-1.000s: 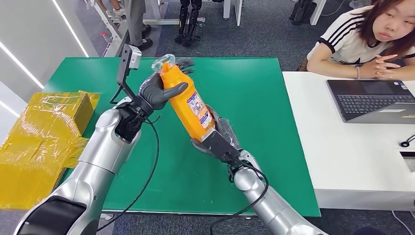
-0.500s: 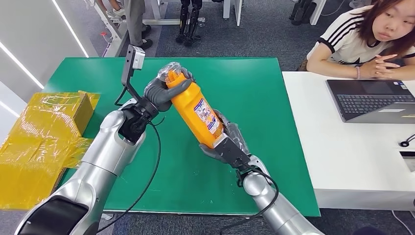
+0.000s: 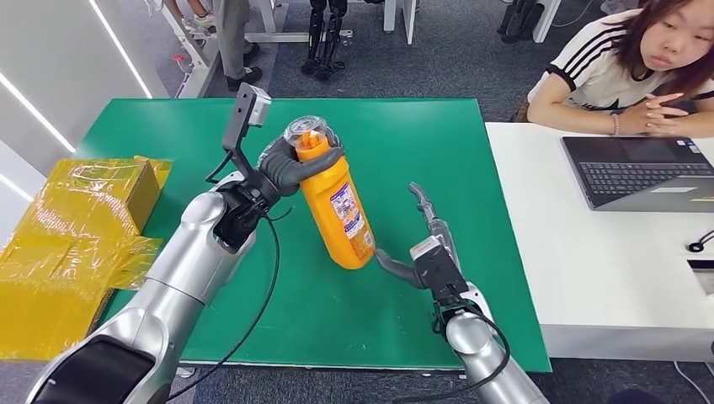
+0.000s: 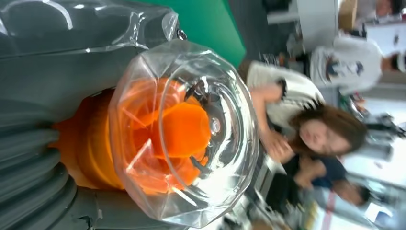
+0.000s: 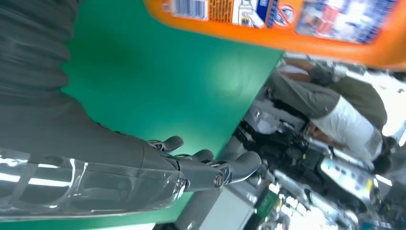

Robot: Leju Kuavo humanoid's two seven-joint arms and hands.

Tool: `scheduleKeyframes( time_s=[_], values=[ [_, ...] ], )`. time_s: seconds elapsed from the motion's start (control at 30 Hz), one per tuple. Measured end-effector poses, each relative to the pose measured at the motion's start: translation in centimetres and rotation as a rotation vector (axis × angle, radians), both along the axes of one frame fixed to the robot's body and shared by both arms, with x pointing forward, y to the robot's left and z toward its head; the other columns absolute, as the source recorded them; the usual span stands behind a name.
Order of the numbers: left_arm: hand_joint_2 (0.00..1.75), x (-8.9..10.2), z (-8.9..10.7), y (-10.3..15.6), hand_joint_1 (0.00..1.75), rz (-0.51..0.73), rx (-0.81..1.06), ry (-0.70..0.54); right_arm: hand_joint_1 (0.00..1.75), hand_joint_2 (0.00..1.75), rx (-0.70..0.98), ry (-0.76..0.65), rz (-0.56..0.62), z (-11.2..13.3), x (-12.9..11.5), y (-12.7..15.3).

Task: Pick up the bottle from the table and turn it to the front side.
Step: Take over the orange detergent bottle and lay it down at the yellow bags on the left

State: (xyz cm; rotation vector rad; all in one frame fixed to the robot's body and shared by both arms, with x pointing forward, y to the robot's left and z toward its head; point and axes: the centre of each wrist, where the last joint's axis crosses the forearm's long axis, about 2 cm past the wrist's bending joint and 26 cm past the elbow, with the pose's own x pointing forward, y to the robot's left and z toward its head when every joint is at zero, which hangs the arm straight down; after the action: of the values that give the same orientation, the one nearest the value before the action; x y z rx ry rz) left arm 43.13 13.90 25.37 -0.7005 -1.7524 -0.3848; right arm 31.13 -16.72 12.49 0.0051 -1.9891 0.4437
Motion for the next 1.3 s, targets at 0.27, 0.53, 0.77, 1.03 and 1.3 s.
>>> scheduleKeyframes(
  time_s=[0.27,0.53,0.77,1.03,1.3],
  values=[
    [1.75,0.6,1.5,0.5,1.75,0.298,0.358,-0.372,0.00,1.75,0.062,-0.067,-0.045,0.3,-2.3,-2.5],
    [1.75,0.9,3.2,2.8,1.75,0.569,0.707,-0.779,0.00,1.75,0.131,-0.156,-0.060,1.2,-4.3,-4.5],
    [1.75,1.1,4.1,6.8,1.75,0.698,0.963,-1.018,0.00,1.75,0.155,-0.193,-0.057,1.6,-5.2,-5.2],
    [1.75,-0.4,-0.1,13.4,1.75,0.754,1.305,-1.138,0.00,1.75,0.184,-0.181,-0.092,0.4,-7.0,-6.6],
    [1.75,-3.0,-5.3,17.4,1.75,0.696,1.575,-1.064,0.00,1.75,0.207,-0.148,-0.127,-0.5,-9.3,-7.9]
  ],
)
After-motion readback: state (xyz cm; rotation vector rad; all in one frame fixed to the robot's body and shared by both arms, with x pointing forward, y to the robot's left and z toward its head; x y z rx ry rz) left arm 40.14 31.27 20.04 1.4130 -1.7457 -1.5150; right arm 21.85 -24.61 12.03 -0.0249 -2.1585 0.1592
